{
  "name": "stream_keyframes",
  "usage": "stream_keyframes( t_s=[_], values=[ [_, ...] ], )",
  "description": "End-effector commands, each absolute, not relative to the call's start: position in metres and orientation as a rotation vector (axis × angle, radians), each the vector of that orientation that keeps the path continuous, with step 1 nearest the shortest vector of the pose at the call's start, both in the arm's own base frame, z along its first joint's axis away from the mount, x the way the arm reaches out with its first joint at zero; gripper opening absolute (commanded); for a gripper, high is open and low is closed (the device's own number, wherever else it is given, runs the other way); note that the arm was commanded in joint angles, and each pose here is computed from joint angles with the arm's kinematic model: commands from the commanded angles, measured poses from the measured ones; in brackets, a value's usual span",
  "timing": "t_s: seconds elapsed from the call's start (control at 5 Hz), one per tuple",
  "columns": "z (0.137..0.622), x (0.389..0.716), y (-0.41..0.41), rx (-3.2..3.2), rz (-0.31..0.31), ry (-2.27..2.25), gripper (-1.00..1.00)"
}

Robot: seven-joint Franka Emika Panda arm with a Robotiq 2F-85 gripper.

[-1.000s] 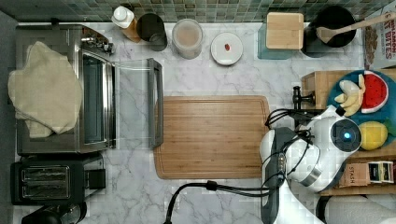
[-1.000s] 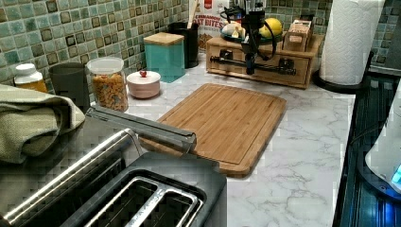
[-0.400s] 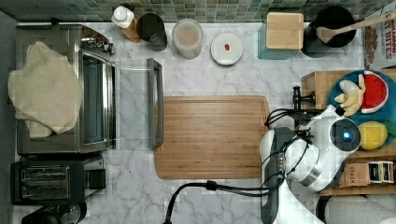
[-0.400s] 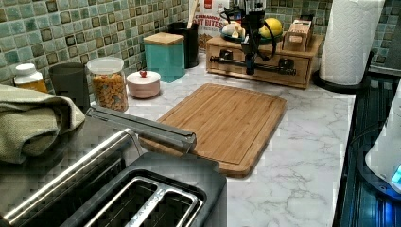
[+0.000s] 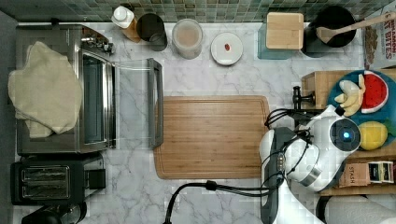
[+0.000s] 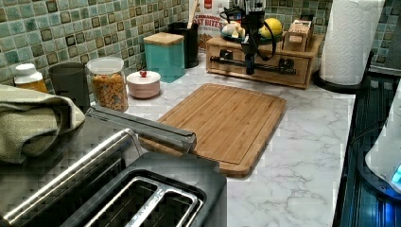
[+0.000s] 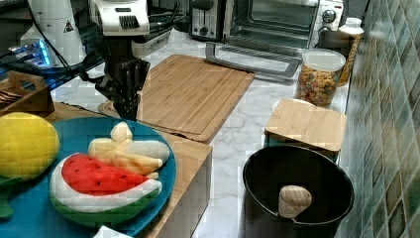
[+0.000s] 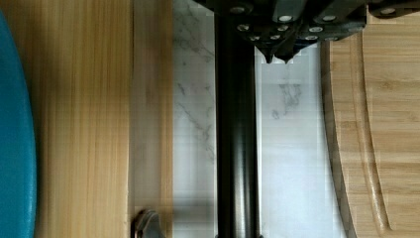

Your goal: Close the drawer.

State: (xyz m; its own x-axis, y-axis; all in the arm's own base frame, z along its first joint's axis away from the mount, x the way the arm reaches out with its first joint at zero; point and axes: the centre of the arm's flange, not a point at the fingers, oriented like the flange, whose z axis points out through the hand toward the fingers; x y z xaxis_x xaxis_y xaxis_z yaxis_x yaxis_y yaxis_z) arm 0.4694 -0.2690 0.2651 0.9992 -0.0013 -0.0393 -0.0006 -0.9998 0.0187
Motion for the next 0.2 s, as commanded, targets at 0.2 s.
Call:
stream_keyframes(
  t_s=[0.2],
  values=[
    [0.3486, 0.4501, -0.3889, 2.944, 0.199, -0.274, -1.00]
  ],
)
